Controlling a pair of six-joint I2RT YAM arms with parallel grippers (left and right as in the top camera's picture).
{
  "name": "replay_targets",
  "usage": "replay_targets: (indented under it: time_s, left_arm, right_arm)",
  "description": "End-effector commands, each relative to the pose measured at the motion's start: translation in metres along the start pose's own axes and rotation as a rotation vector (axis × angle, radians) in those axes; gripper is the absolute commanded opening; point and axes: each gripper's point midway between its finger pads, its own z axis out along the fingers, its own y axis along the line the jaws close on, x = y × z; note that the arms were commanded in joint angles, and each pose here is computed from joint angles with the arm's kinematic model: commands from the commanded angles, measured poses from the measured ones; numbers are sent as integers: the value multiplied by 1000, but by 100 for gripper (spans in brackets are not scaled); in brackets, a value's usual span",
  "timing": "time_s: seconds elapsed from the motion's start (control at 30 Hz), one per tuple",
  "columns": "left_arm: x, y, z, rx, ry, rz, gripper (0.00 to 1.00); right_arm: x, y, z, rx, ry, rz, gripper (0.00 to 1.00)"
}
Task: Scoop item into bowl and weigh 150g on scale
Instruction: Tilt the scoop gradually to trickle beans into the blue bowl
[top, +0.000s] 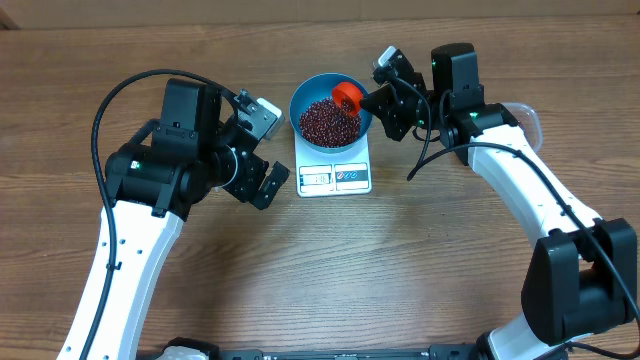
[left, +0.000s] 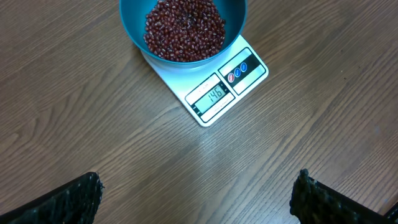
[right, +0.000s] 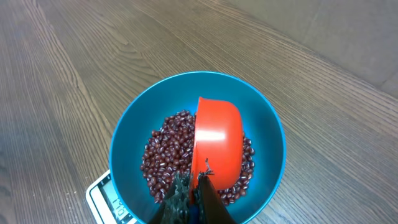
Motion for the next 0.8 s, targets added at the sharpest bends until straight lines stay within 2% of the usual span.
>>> replay_targets:
  time_s: [0.0,0.67,0.77]
  left_arm:
    - [-7,-3,-5,13,-24,-4,100]
    - [-7,-3,-5,13,-24,-4,100]
    - [-7,-3,-5,13,-24,-4,100]
  right_arm:
    - [-28,6,-12,-9,-61,-36,4]
    - [-29,-2,-12,32,-61,-43,4]
    - [-34,12,-9,-23,-81,-59,4]
